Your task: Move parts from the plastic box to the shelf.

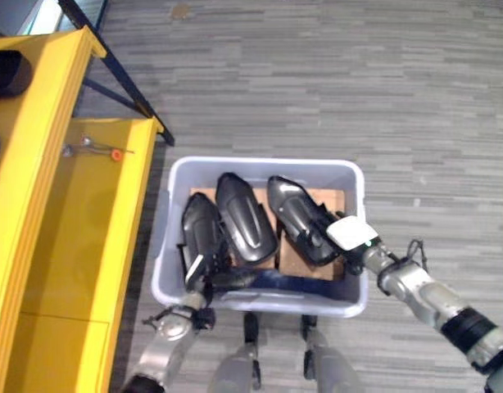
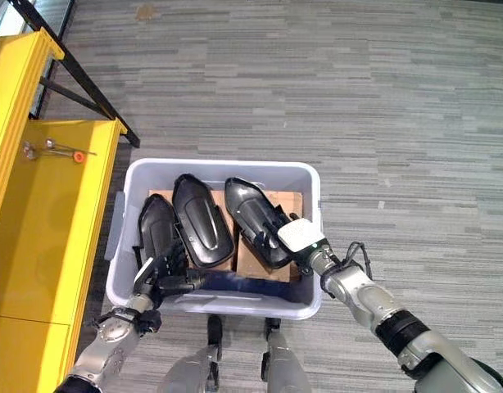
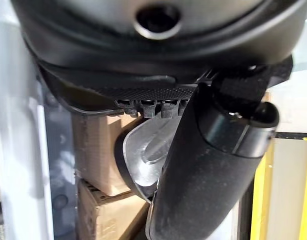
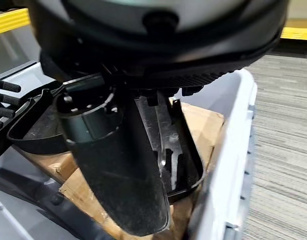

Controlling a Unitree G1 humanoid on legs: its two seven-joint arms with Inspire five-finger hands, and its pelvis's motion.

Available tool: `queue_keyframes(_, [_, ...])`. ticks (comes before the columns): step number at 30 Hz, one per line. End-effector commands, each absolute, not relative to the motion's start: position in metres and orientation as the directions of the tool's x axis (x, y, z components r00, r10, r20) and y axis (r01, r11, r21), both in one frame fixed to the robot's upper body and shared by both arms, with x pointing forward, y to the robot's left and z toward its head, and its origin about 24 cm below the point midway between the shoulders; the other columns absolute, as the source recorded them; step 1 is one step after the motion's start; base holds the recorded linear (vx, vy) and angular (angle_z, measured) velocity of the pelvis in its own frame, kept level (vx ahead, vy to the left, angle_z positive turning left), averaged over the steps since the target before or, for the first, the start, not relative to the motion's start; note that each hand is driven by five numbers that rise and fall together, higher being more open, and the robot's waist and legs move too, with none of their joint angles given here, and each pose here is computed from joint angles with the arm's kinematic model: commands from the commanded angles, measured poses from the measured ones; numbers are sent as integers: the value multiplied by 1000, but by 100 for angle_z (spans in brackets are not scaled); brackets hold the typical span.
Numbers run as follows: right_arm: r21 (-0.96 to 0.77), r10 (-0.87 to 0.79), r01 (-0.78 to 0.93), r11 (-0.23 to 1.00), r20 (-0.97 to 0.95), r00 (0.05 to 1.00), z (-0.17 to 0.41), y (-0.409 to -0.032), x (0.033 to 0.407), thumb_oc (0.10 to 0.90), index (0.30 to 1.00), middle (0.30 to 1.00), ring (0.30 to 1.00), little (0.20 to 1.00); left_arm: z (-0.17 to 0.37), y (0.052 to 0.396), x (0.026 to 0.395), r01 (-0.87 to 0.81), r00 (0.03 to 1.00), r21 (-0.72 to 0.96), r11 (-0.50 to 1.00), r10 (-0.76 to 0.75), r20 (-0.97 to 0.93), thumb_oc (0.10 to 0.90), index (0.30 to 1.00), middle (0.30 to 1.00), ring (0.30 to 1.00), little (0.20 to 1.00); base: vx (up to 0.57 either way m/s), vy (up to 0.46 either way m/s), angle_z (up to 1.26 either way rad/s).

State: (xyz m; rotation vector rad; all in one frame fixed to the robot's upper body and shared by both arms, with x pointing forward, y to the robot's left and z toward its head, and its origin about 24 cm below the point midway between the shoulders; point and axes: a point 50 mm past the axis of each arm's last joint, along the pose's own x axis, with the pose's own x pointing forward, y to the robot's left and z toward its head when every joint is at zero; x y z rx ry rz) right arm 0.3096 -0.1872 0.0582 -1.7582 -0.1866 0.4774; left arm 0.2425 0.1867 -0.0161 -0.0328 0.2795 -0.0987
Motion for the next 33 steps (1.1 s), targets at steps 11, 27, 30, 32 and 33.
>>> queue_keyframes(11, [-994,456,17,-108,-35,889,91,-154,330,900,1000,1000,1000,1000,13,185,250,106,988,-61,992,-112,-110,900,1000,1000,1000,1000,-3,0,0])
queue_keyframes(27, [-988,404,-17,-154,-79,911,80,-163,336,900,1000,1000,1000,1000,16,187,253,92,991,-62,994,-97,-93,900,1000,1000,1000,1000,-2,0,0])
queue_keyframes(30, [-984,390,-11,-176,-80,917,82,-167,338,900,1000,1000,1000,1000,19,187,254,89,992,-60,994,-94,-85,900,1000,1000,1000,1000,-24,-16,-1])
queue_keyframes(32, [-980,387,-5,-201,-84,918,83,-168,340,900,1000,1000,1000,1000,20,186,256,92,992,-57,994,-97,-81,900,1000,1000,1000,1000,-16,-16,-2])
queue_keyframes(33, [-979,387,-4,-201,-84,918,83,-168,340,900,1000,1000,1000,1000,20,186,256,92,992,-57,994,-96,-80,900,1000,1000,1000,1000,-19,-20,3])
